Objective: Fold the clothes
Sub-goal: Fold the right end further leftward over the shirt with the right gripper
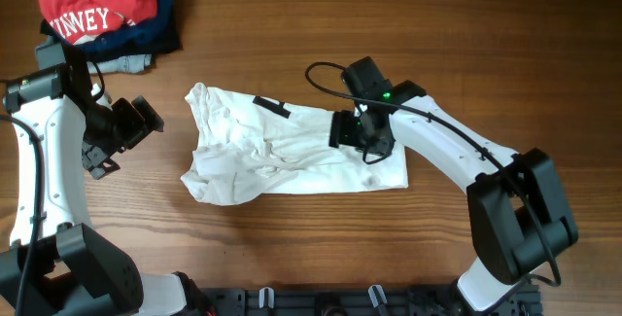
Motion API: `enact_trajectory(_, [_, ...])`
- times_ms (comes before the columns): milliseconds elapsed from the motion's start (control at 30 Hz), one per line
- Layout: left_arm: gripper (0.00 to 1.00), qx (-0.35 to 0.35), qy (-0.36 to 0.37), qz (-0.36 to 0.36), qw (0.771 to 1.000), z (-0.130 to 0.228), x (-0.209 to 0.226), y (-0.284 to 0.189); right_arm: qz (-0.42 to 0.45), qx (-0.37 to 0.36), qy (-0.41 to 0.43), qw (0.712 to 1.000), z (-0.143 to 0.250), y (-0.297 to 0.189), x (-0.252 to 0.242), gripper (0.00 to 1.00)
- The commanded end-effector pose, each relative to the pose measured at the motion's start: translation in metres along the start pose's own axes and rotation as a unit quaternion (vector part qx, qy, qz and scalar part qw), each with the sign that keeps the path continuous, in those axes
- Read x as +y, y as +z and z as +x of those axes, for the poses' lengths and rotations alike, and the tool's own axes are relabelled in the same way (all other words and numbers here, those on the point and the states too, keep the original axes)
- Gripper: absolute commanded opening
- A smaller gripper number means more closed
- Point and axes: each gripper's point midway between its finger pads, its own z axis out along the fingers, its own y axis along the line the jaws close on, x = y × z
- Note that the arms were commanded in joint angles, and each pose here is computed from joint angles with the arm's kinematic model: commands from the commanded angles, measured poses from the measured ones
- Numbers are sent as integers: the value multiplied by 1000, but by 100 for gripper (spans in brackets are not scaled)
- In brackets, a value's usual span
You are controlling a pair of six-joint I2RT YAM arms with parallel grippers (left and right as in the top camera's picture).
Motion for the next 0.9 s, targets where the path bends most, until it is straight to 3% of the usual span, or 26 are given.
enact_trajectory(0, [100, 0, 7, 5, 1000, 1, -1, -1, -56, 22, -31, 998, -4, -19, 32, 78])
enact_trajectory(133, [100, 1, 7, 5, 1000, 1, -1, -1, 35, 0, -11, 999, -24, -63, -3, 79])
enact_trajectory(200, [100, 1, 7, 4, 1000, 1, -1, -1, 52, 49, -47, 996, -6, -66, -23, 76])
enact_trajectory(267, [100, 1, 7, 5, 1000, 1, -1, -1, 47, 119, -62, 990, 30, -51, -36, 31])
enact_trajectory(300, [100, 1, 7, 5, 1000, 1, -1, -1, 35, 137, -61, 988, 42, -41, -38, 20])
enact_trajectory(467, [100, 2, 7, 4, 1000, 2, 0, -1, -44, 186, -59, 980, 81, -5, -36, 18])
enact_trajectory(600, [100, 4, 7, 3, 1000, 3, 0, -1, -119, 151, -67, 979, 61, 15, -10, 27])
enact_trajectory(733, [100, 5, 7, 3, 1000, 4, 0, -1, -141, 146, -52, 978, 41, 50, -14, 20])
enact_trajectory(867, [100, 4, 7, 3, 1000, 3, 0, -1, -201, 114, -45, 972, 8, 33, -19, 15])
